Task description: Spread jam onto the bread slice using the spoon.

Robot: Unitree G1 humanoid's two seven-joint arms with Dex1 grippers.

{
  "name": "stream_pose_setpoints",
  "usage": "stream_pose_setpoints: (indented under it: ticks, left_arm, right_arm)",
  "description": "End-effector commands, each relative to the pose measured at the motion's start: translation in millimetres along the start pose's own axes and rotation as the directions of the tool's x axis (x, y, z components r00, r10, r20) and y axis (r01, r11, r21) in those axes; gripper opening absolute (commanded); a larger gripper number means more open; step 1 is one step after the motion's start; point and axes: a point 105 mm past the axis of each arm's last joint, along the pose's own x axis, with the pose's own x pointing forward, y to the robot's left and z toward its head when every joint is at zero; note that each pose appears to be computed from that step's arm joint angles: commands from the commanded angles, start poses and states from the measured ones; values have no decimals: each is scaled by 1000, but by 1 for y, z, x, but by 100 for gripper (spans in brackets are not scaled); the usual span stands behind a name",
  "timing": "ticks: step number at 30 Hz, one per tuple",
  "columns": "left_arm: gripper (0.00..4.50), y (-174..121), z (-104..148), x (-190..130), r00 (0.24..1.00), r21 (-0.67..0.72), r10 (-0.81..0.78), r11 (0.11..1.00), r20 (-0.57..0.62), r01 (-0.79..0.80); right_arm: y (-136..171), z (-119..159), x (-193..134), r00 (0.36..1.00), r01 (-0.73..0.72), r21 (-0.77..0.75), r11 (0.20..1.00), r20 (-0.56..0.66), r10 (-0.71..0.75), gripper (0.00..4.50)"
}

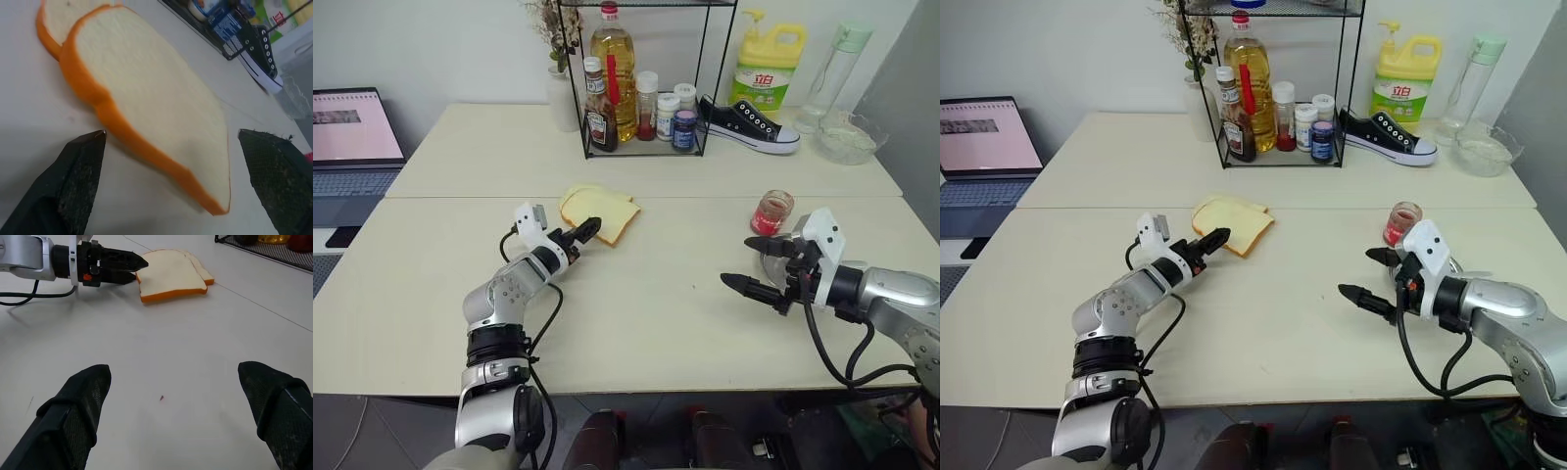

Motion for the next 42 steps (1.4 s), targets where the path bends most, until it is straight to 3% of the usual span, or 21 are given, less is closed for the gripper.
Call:
stream_pose_setpoints:
  ticks: [1, 3, 15, 19, 23, 25, 28, 34, 38, 42]
  left_arm:
    - [432, 10, 2, 2, 999, -35, 30, 999, 18, -29]
    - [390, 9, 4, 3, 999, -43, 24, 999, 26, -23]
    - [4, 8, 13, 8, 999, -82, 11, 997, 52, -7]
    - [4, 2, 17, 4, 999, -68, -21, 997, 47, 25]
    - [4, -40, 29, -12, 973, 57, -230, 971, -32, 232]
    - [4, -74, 28, -27, 910, 113, -394, 906, -128, 408]
    - [4, -118, 17, -60, 746, 109, -587, 758, -314, 643]
    - [4, -140, -20, -97, 508, 22, -641, 609, -576, 793]
    - [4, -114, -48, -77, 561, 94, -535, 666, -632, 740]
    - [4, -80, -62, -50, 672, 311, -383, 670, -633, 675]
  right_arm:
    - [-2, 12, -1, 999, 15, -46, 999, 33, -14, 450]
    - [-2, 12, -1, 999, 18, -46, 999, 35, -17, 450]
    - [-5, 12, -4, 998, 52, -42, 998, 44, -50, 450]
    - [-6, 12, -6, 997, 62, -38, 997, 47, -60, 450]
    - [-9, 11, -12, 996, 77, -37, 996, 37, -76, 450]
    - [-11, 12, -17, 996, 86, -35, 996, 34, -85, 450]
    - [-11, 12, -27, 997, 79, -21, 997, 19, -79, 450]
    - [-4, 10, -37, 999, 44, 7, 999, -12, -44, 450]
    - [1, 7, -38, 999, 41, 23, 999, -18, -41, 450]
    - [9, 5, -38, 999, 25, 34, 999, -26, -24, 450]
